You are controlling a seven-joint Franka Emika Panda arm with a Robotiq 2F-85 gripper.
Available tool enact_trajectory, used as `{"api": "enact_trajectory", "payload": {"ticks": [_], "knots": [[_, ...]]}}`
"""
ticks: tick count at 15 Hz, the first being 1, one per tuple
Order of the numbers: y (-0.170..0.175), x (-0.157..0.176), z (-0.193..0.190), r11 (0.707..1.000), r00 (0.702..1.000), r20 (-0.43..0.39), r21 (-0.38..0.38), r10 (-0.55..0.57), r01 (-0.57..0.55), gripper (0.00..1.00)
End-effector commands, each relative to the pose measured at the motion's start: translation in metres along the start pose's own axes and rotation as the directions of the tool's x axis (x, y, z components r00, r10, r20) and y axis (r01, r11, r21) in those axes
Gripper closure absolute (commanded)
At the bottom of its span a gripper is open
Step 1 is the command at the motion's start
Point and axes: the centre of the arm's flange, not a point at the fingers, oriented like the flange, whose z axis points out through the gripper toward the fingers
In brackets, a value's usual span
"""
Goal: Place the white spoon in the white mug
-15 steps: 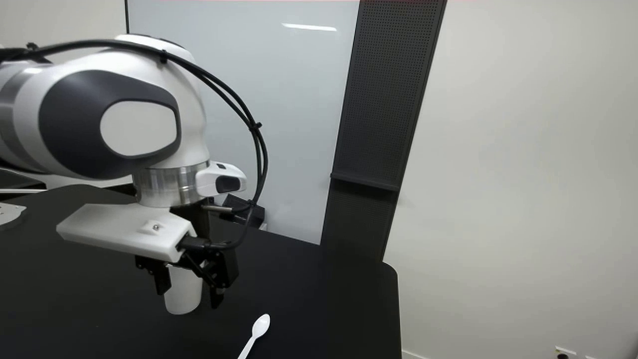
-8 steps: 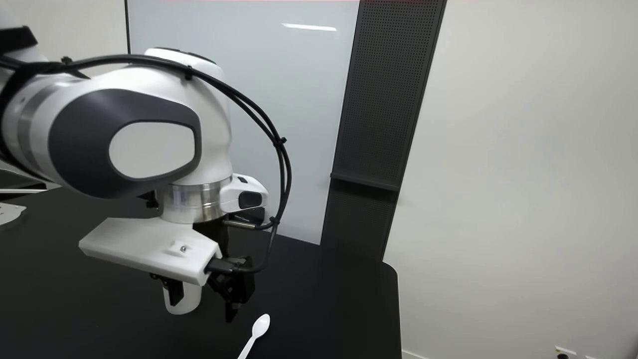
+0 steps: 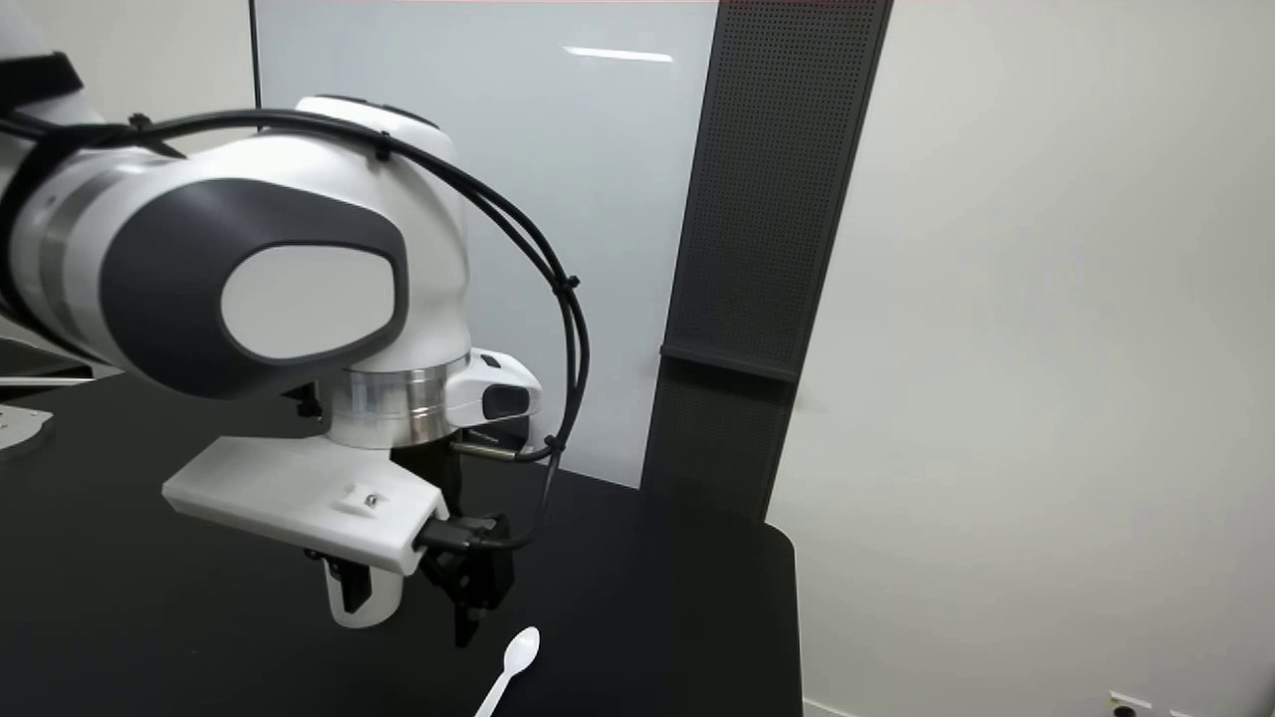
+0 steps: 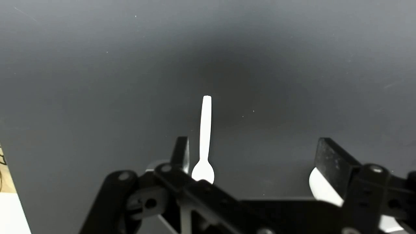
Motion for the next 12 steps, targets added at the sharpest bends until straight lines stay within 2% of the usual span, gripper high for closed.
{"api": "enact_trajectory", "payload": {"ticks": [1,4,8,12], "knots": [[0.0,0.0,0.0,1.0,1.0,0.0,0.0,0.0,0.0,0.0],[0.001,0.004,0.001,1.0,1.0,0.001,0.005,0.0,0.0,0.0],[0.016,0.029,0.012,1.0,1.0,0.016,0.016,-0.011,0.011,0.0],[0.036,0.059,0.035,0.999,0.999,0.014,0.017,0.029,-0.029,0.0]]}}
